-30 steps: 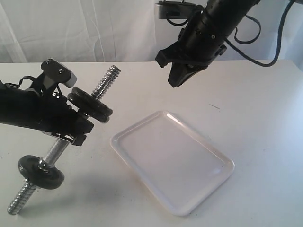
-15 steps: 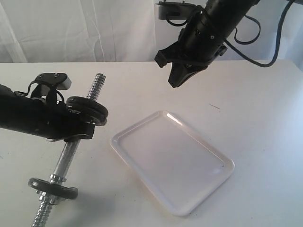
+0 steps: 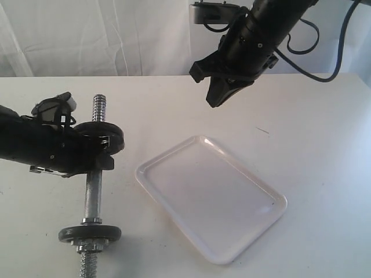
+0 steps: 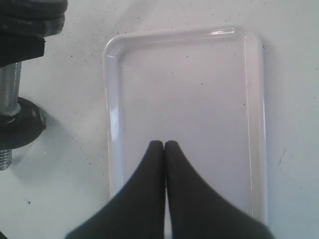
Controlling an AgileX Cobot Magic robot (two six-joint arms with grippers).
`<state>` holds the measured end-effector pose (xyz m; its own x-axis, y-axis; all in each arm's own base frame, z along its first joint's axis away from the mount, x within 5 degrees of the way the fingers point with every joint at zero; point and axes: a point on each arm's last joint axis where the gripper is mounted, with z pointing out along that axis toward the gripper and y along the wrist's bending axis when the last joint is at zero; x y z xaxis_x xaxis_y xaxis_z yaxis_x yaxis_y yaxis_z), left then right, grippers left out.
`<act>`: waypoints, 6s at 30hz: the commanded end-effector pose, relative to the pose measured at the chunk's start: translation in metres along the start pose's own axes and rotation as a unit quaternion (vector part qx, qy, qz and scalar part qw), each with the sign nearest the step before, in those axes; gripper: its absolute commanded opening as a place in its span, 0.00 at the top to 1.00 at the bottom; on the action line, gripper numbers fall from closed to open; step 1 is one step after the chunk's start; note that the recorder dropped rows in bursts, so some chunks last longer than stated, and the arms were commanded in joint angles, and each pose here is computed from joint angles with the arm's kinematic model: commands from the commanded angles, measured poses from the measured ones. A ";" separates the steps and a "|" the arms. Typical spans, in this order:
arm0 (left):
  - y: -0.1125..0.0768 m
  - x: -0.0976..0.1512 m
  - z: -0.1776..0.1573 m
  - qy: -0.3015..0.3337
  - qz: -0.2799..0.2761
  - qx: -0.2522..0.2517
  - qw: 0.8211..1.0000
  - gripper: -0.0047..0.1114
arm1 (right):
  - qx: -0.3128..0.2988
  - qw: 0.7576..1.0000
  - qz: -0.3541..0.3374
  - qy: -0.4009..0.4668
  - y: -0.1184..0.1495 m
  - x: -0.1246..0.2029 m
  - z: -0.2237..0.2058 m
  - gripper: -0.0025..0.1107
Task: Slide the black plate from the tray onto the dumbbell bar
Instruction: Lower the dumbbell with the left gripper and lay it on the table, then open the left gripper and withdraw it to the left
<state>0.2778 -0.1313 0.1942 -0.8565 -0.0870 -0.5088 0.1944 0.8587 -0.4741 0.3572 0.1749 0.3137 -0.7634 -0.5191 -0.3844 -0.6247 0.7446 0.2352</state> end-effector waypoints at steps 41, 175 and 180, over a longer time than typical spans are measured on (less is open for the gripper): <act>0.016 0.028 0.013 0.028 -0.366 -0.027 0.930 0.96 | 0.007 1.000 0.012 -0.005 0.000 0.001 -0.006 0.98; 0.031 0.093 -0.066 0.108 -0.113 -0.074 0.985 0.96 | 0.022 1.000 0.006 0.001 -0.003 0.002 -0.006 0.98; 0.032 0.091 -0.066 0.098 -0.111 -0.076 0.986 0.96 | 0.022 1.000 0.006 0.001 -0.003 0.002 -0.006 0.98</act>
<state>0.1762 -0.0782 0.1803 -0.9484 -0.1987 -0.2472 -0.0734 0.8958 -0.4384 0.3585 0.1716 0.3125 -0.7718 -0.5169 -0.3703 -0.6104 0.7654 0.2038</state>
